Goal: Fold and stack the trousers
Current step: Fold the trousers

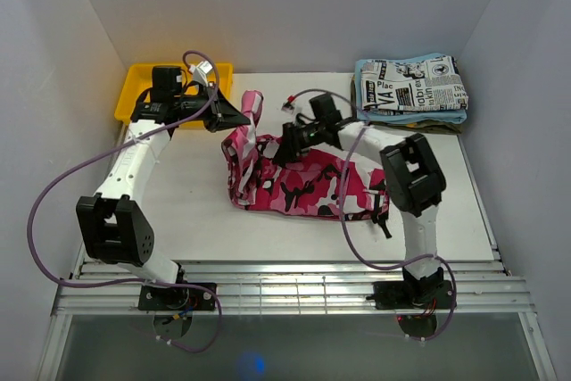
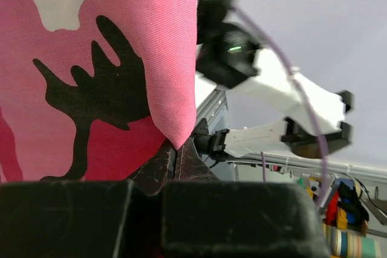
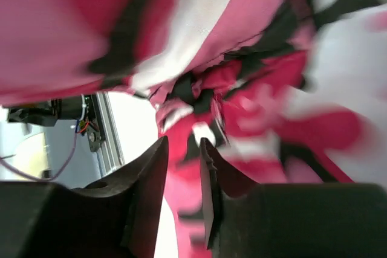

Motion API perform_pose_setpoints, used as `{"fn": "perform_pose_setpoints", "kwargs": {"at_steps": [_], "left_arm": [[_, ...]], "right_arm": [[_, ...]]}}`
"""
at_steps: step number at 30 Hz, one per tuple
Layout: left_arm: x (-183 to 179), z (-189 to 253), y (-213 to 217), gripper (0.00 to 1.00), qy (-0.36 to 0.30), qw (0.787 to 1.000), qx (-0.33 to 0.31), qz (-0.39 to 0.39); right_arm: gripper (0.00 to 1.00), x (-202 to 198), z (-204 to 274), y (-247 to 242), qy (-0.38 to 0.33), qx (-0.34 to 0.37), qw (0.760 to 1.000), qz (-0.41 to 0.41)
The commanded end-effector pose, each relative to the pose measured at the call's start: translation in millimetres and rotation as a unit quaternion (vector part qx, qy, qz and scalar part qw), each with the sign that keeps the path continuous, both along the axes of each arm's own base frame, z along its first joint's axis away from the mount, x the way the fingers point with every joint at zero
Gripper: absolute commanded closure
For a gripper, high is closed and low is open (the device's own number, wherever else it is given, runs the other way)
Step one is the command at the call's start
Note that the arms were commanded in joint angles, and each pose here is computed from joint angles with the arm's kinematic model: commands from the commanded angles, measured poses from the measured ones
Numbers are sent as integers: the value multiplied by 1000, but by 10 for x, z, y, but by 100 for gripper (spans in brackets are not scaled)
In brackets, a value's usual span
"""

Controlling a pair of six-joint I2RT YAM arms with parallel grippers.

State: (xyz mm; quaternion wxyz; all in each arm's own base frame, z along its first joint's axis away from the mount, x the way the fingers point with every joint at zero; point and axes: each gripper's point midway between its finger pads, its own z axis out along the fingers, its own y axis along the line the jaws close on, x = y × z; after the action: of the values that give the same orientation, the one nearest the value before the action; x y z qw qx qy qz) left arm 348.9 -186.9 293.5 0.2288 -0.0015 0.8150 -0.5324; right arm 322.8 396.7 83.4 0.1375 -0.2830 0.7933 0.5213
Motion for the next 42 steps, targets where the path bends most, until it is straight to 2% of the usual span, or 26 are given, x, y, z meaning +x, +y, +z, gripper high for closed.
{"fn": "perform_pose_setpoints", "kwargs": {"at_steps": [1, 2, 3, 4, 5, 6, 7, 9, 12, 13, 15, 20, 21, 22, 23, 24, 25, 27, 28, 30, 31, 34, 42], "left_arm": [[159, 48, -113, 100, -3, 999, 26, 46], [170, 30, -153, 100, -4, 998, 33, 49], [189, -1, -179, 100, -4, 998, 42, 55], [210, -72, -248, 100, -3, 996, 62, 65], [212, -95, -289, 100, -4, 995, 71, 68], [220, -112, -321, 100, -5, 994, 77, 71], [228, -175, -392, 100, -4, 993, 89, 74], [239, -206, -490, 100, -7, 993, 96, 73], [239, -262, -659, 100, -11, 991, 109, 73], [224, -246, -742, 100, -18, 992, 107, 67], [247, -300, -798, 100, -16, 991, 115, 72], [252, -423, -1031, 100, -12, 990, 125, 70], [264, -488, -1065, 100, -7, 989, 130, 70], [232, -510, -1143, 100, -5, 989, 131, 66], [222, -528, -1189, 100, -5, 989, 132, 64], [214, -543, -1228, 100, -4, 989, 132, 63], [193, -572, -1318, 100, -5, 990, 129, 55], [166, -572, -1429, 100, -4, 991, 124, 50], [138, -613, -1530, 100, -4, 991, 124, 43], [127, -590, -1642, 100, -8, 992, 122, 40], [91, -605, -1724, 100, -8, 992, 122, 36], [37, -662, -1935, 100, -2, 993, 118, 26], [-47, -913, -2505, 100, 25, 994, 109, -5]], "right_arm": [[65, 277, 896, -667, -112, 34, 993, -7], [64, 186, 891, -847, -85, 11, 996, -9], [63, 267, 1040, -1100, -114, 9, 993, -22], [59, 269, 1056, -1251, -114, -1, 993, -29], [57, 191, 1024, -1453, -82, -24, 995, -43], [55, 270, 1049, -1767, -81, -41, 993, -78], [47, 257, 992, -1946, -82, -60, 991, -86], [41, 160, 861, -2440, -34, -100, 986, -131], [21, -28, 580, -3038, 0, -156, 968, -194], [19, -147, 418, -3174, 21, -181, 962, -202], [8, -267, 298, -3362, 44, -194, 956, -216], [10, -550, -79, -3413, 114, -202, 949, -215], [8, -547, -133, -3419, 124, -206, 944, -225], [3, -488, -214, -3441, 115, -209, 943, -232], [2, -486, -280, -3445, 118, -212, 941, -235], [10, -503, -380, -3452, 132, -216, 938, -239], [24, -490, -417, -3431, 137, -210, 937, -242], [40, -447, -570, -3429, 137, -209, 935, -250], [56, -435, -595, -3398, 141, -200, 936, -251], [69, -430, -667, -3329, 155, -185, 939, -245], [79, -436, -680, -3306, 160, -178, 940, -243], [92, -445, -708, -3240, 167, -161, 943, -238], [92, -421, -661, -3165, 157, -141, 948, -239]]}}
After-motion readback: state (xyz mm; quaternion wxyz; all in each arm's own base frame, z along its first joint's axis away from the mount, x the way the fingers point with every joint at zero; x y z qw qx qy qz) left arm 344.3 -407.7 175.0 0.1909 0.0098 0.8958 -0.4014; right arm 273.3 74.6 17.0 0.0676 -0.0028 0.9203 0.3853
